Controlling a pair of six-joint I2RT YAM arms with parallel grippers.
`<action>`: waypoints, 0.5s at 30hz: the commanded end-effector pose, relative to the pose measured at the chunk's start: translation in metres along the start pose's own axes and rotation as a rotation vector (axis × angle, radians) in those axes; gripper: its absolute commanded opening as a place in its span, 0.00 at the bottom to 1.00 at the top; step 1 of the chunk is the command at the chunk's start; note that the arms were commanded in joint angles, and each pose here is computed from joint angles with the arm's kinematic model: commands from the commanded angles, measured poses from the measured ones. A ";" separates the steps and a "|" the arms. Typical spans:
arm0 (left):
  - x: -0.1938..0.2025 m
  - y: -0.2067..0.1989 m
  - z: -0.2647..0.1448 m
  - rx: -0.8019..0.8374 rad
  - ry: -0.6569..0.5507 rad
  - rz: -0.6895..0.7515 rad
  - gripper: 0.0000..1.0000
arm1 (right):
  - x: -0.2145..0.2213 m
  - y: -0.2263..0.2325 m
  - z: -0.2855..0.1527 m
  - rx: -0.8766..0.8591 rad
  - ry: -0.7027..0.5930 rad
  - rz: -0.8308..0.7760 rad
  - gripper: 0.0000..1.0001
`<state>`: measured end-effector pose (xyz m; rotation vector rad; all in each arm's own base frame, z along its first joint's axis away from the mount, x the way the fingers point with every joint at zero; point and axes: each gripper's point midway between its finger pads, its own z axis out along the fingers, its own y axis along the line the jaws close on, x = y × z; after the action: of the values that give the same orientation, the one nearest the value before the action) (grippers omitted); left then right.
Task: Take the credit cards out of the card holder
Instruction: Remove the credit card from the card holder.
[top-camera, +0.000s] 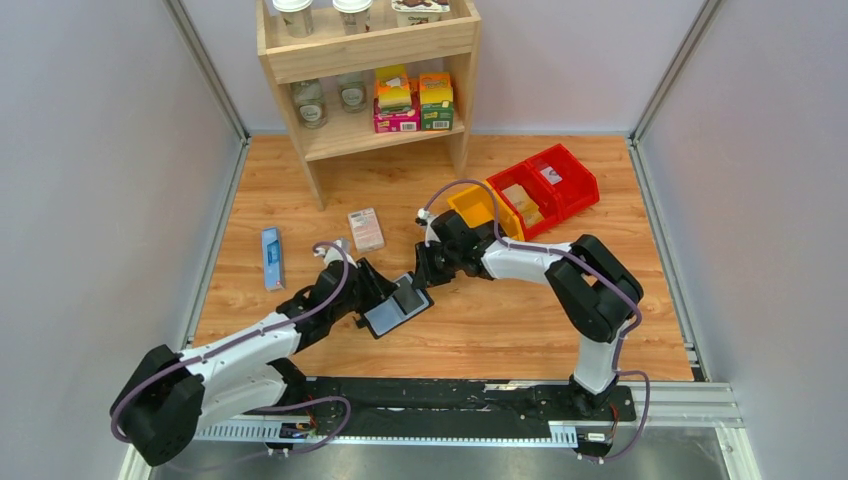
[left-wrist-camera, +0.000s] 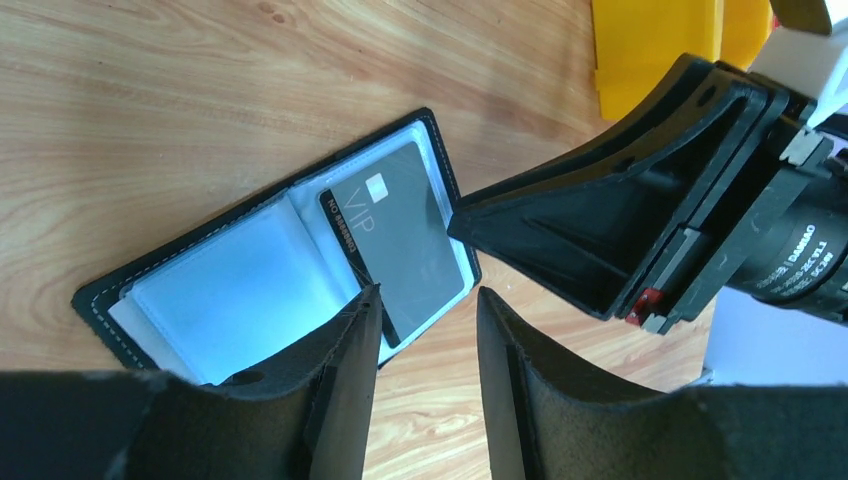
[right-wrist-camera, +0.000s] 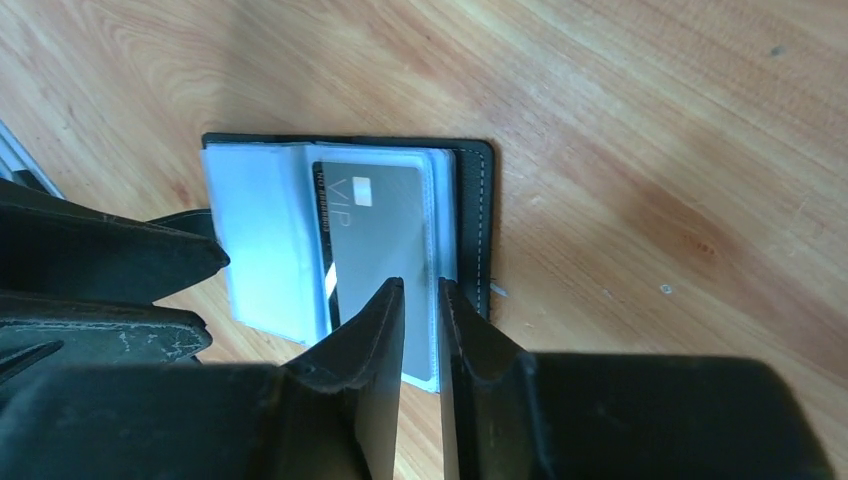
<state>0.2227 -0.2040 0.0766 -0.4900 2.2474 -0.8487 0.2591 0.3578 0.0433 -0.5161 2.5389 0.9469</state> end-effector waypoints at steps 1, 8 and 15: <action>-0.005 -0.012 0.010 0.053 -0.022 -0.056 0.49 | 0.000 0.004 0.006 -0.027 0.004 -0.028 0.20; 0.014 0.018 0.019 0.026 0.001 -0.123 0.52 | 0.010 0.010 0.010 -0.089 0.044 -0.014 0.19; 0.023 0.025 0.022 0.034 0.018 -0.158 0.53 | 0.021 0.008 0.012 -0.098 0.068 0.025 0.19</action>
<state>0.2181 -0.2036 0.0345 -0.6236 2.2632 -0.9062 0.2462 0.3643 0.0336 -0.5526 2.5714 1.0399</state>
